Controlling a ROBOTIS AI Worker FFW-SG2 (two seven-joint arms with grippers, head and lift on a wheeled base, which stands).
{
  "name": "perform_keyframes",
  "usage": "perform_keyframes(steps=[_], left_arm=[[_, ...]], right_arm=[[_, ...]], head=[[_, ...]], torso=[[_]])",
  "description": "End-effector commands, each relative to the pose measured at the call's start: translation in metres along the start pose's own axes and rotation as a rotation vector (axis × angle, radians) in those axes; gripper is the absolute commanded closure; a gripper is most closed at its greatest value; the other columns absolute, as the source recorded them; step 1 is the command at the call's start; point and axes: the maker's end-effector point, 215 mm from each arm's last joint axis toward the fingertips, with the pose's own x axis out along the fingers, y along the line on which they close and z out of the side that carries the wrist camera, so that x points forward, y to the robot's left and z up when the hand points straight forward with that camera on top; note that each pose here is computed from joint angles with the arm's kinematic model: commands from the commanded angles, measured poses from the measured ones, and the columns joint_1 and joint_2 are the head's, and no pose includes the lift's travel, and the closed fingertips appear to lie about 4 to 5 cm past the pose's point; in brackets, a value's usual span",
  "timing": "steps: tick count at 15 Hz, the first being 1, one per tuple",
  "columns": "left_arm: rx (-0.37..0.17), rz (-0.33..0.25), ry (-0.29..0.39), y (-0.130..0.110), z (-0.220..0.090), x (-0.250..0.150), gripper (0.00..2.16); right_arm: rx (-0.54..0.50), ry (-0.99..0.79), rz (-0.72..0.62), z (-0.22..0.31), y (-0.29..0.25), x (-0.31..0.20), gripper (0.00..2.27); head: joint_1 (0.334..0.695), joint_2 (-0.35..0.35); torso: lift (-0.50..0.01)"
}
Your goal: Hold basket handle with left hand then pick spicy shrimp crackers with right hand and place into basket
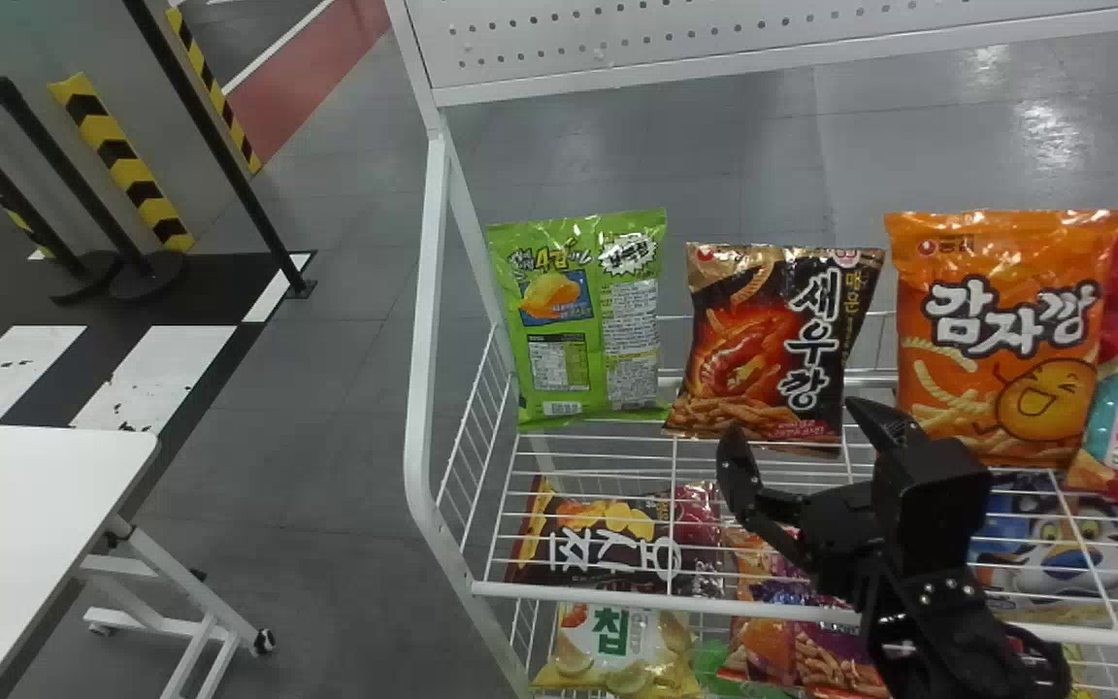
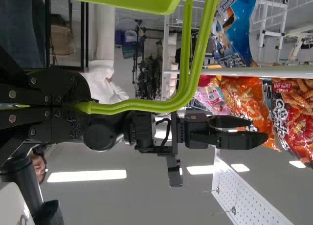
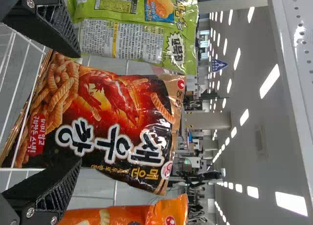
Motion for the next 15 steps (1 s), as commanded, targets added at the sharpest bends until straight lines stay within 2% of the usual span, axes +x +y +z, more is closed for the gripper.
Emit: perform_keyframes(steps=[1, 12, 13, 15], left_arm=[[0.002, -0.012, 0.001, -0.003, 0.0, 0.0, 2.14], [0.007, -0.01, 0.006, -0.004, 0.003, 0.0, 2.14], [0.009, -0.011, 0.006, -0.005, 0.003, 0.0, 2.14], [0.008, -0.009, 0.005, -0.004, 0.004, -0.001, 2.14]], right_arm=[[-0.02, 0.01, 0.004, -0.004, -0.002, 0.014, 0.04], [-0.054, 0.027, 0.014, -0.012, -0.02, 0.06, 0.06], [-0.047, 0.022, 0.027, -0.009, -0.018, 0.062, 0.15], [-0.041, 0.023, 0.064, -0.009, -0.01, 0.061, 0.62]], head=[[0.695, 0.3], [0.695, 0.28], [0.695, 0.28], [0.695, 0.282]], torso=[[-0.01], [-0.01], [-0.01], [-0.01]])
